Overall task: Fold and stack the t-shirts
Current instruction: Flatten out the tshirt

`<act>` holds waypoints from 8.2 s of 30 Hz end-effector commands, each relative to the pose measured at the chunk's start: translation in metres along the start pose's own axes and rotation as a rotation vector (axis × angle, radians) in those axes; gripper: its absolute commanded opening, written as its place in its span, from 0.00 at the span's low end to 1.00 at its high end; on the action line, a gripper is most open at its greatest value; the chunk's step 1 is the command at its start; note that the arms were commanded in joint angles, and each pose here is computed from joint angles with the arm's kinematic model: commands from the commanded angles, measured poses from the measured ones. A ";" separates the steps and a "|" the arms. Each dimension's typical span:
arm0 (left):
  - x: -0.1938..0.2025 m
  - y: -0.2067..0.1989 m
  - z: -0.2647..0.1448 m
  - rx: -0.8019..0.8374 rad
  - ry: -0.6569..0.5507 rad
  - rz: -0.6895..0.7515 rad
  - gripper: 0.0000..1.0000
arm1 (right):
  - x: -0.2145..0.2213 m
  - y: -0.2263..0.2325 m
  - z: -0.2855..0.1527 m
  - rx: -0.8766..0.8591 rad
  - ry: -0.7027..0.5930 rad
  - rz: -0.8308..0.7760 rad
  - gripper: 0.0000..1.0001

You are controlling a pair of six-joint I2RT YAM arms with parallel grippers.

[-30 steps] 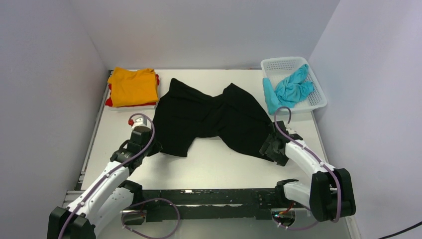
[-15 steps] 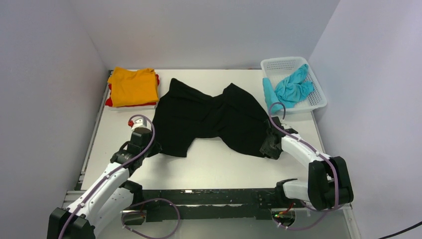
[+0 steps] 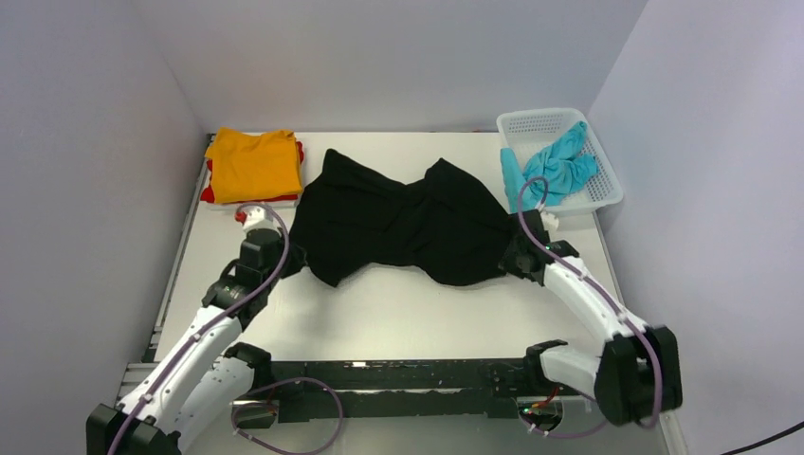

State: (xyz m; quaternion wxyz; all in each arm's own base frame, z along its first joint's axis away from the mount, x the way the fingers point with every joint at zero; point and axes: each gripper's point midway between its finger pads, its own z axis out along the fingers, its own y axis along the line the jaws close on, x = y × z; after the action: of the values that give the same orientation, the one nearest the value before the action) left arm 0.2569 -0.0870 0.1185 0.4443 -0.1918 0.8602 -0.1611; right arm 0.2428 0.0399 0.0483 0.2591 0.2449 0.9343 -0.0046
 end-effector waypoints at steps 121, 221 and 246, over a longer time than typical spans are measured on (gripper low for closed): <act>-0.317 -0.183 0.261 0.213 -0.460 0.389 0.99 | -0.328 0.183 0.055 -0.158 -0.702 -0.185 0.69; 0.059 0.012 0.078 -0.004 0.372 -0.040 1.00 | 0.251 0.280 -0.087 -1.404 -0.033 -2.442 0.32; 0.061 0.027 0.068 -0.098 0.442 0.026 0.99 | 0.234 0.238 -0.145 -1.439 -0.283 -2.172 0.75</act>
State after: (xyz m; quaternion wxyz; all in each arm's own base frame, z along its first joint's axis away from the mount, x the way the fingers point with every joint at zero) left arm 0.2945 -0.1155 0.0368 0.2664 -0.1675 0.9288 -0.1957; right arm 0.1090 0.3715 0.0746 0.2620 -0.8447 0.3928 0.2520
